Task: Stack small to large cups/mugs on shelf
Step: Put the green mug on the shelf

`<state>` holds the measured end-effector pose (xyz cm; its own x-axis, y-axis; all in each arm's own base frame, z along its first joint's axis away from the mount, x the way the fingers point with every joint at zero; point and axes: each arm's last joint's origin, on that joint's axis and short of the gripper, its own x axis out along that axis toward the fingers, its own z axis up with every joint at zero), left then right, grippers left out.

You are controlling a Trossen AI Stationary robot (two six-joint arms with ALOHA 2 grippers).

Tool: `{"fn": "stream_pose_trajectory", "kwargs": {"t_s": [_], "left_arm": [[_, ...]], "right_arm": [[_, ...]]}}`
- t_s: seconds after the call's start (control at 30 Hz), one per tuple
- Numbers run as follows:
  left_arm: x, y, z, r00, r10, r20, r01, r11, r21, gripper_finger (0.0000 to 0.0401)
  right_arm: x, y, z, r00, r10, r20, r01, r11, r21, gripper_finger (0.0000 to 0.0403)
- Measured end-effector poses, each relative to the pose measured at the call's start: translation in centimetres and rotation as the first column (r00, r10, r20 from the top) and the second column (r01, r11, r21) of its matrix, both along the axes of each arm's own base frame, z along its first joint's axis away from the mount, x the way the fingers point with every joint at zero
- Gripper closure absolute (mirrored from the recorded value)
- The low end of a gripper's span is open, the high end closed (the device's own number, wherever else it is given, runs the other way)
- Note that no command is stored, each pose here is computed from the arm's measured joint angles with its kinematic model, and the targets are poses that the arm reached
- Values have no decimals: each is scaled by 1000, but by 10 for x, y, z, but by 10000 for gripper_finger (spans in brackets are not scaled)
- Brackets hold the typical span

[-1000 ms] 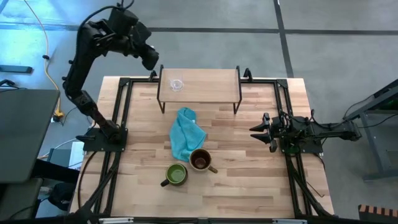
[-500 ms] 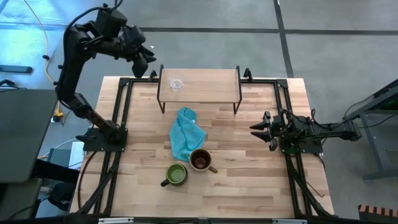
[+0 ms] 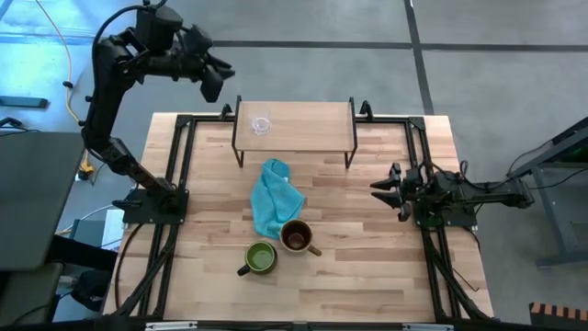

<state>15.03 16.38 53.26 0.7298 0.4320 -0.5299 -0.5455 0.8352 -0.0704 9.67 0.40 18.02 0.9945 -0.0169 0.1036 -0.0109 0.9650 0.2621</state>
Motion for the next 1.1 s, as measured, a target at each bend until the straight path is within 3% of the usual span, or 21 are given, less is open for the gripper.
{"fn": "stream_pose_trajectory", "kwargs": {"t_s": [0.07,0.17,0.3,0.63,0.9,1.1], "left_arm": [[2,-3,1,990,-136,36,136,991,-5,297],[4,-8,3,940,-325,100,326,945,10,297],[6,-12,4,872,-464,153,465,885,35,297],[3,-16,7,847,-512,146,504,859,86,297],[1,-18,5,841,-520,148,518,854,56,297],[0,-23,3,776,-600,194,606,794,33,297]], "right_arm": [[-1,-1,4,999,-20,41,20,1000,-12,275],[-2,-1,11,993,-39,114,43,998,-39,275],[-4,-1,19,979,-51,196,66,995,-69,275],[-7,-2,28,955,-55,290,82,993,-82,275],[-12,-2,38,913,-65,403,124,985,-123,275],[-13,-2,39,907,-67,416,135,981,-136,275]]}}
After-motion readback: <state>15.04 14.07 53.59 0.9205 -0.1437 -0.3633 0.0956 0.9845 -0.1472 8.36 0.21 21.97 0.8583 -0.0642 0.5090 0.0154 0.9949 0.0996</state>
